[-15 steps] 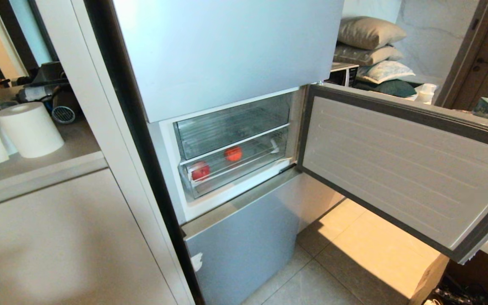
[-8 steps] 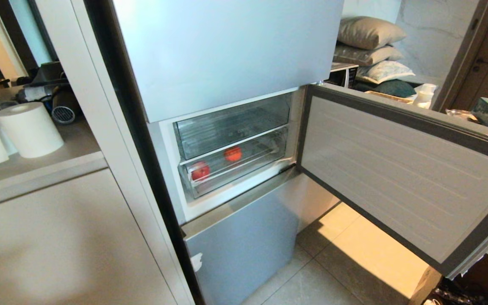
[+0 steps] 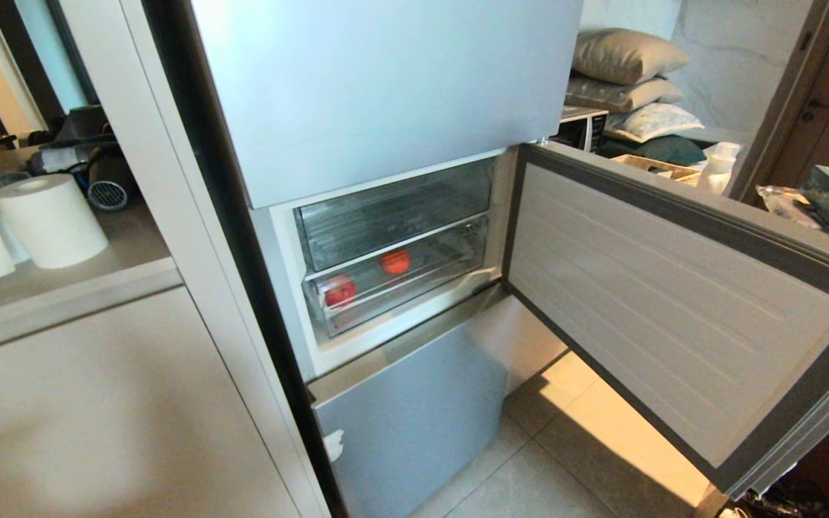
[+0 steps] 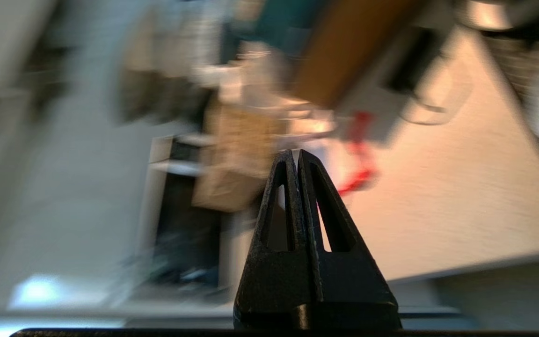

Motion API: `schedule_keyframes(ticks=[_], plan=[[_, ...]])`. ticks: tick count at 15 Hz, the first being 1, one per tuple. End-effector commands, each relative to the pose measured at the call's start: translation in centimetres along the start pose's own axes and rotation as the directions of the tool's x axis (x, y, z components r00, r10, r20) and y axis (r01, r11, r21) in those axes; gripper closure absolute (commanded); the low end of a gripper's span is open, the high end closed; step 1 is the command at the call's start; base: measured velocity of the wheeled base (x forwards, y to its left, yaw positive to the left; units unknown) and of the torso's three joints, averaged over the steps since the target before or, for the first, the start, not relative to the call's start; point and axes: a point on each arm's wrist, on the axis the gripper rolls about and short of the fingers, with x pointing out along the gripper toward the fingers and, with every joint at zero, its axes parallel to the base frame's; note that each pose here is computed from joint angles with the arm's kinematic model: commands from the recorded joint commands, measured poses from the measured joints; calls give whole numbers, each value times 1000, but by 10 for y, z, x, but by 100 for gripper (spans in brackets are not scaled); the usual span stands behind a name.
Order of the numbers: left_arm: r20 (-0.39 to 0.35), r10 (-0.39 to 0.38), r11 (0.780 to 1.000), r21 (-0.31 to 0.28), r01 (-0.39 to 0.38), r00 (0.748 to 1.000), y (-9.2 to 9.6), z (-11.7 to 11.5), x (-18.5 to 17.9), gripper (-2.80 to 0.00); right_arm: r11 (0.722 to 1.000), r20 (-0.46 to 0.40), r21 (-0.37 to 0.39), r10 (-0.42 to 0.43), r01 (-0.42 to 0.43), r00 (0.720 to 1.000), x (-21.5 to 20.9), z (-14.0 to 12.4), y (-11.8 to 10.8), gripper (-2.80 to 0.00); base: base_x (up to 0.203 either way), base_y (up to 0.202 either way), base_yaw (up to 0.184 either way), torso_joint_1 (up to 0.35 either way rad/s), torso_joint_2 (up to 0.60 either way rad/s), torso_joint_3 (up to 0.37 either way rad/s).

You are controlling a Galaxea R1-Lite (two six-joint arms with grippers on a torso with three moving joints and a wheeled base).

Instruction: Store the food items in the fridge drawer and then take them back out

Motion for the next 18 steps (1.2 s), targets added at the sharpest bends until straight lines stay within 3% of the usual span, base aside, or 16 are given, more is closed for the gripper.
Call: schedule_keyframes(ticks=[1,5,9,11,14,16,17,18], plan=[[-1,0,1000,0,0,1000,0,0,0,0,983,-35,-18,-185,185,982,39,-50,-28,0,0,0,0,0,0,0],[-3,0,1000,0,0,1000,0,0,0,0,974,-247,-90,-223,206,943,47,-130,-29,0,0,0,0,0,0,0],[-3,0,1000,0,0,1000,0,0,0,0,978,-437,-172,-182,117,881,30,-212,-5,0,0,0,0,0,0,0],[-2,0,1000,0,0,1000,0,0,0,0,973,-488,-221,-171,68,856,13,-255,10,0,0,0,0,0,0,0],[-2,0,1000,0,0,1000,0,0,0,0,961,-577,-269,-113,-58,809,-27,-319,40,0,0,0,0,0,0,0],[-1,0,1000,0,0,1000,0,0,0,0,939,-666,-269,-21,-215,745,-70,-369,72,0,0,0,0,0,0,0],[-1,0,1000,0,0,1000,0,0,0,0,907,-710,-283,21,-312,704,-93,-390,85,0,0,0,0,0,0,0],[-3,0,1000,0,0,1000,0,0,0,0,851,-752,-297,71,-433,655,-118,-408,96,0,0,0,0,0,0,0]])
